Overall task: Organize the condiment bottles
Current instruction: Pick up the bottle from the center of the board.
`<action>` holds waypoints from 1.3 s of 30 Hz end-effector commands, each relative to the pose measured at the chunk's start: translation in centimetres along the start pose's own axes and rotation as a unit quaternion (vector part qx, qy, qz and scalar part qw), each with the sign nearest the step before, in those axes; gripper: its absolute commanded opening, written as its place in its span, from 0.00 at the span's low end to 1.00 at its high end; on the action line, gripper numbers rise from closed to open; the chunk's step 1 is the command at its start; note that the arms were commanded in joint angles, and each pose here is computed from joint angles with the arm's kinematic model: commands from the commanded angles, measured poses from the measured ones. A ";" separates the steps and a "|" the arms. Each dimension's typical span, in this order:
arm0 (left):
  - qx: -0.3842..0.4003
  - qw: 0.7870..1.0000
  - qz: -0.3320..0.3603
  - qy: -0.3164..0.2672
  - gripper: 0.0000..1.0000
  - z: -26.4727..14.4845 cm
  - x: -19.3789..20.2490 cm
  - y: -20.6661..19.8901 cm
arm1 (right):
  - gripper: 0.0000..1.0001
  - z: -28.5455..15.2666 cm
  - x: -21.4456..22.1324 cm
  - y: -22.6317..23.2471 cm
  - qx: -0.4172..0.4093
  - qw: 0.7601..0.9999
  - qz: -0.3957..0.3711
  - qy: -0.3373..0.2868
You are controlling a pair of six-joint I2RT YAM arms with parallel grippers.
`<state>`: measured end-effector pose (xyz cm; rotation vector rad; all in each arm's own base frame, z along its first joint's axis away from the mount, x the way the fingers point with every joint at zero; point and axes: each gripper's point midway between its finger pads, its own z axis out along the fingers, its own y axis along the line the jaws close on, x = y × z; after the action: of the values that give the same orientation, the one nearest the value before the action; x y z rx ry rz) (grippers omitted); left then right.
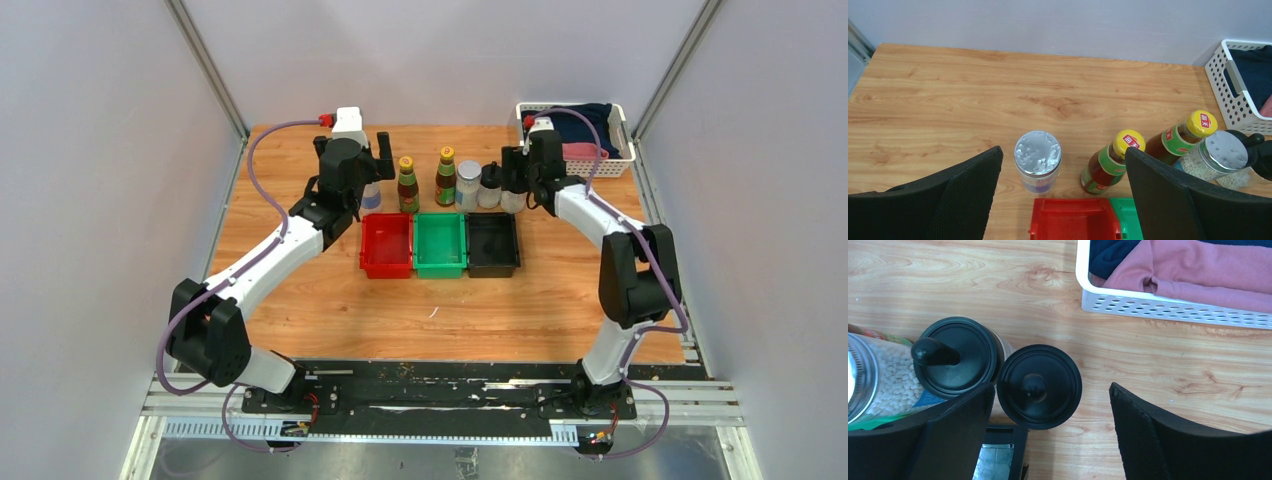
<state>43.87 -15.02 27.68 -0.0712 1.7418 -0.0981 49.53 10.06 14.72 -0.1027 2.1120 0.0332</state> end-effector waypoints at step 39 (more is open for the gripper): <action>-0.001 1.000 -0.022 0.003 0.98 0.0 0.6 -0.1 | 0.00 2.2 0.2 -0.4 -0.019 0.999 0.003 0.028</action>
<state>43.92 -15.16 27.46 -0.0855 1.7463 -0.1108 51.69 10.51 11.81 -0.1309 2.1782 0.0759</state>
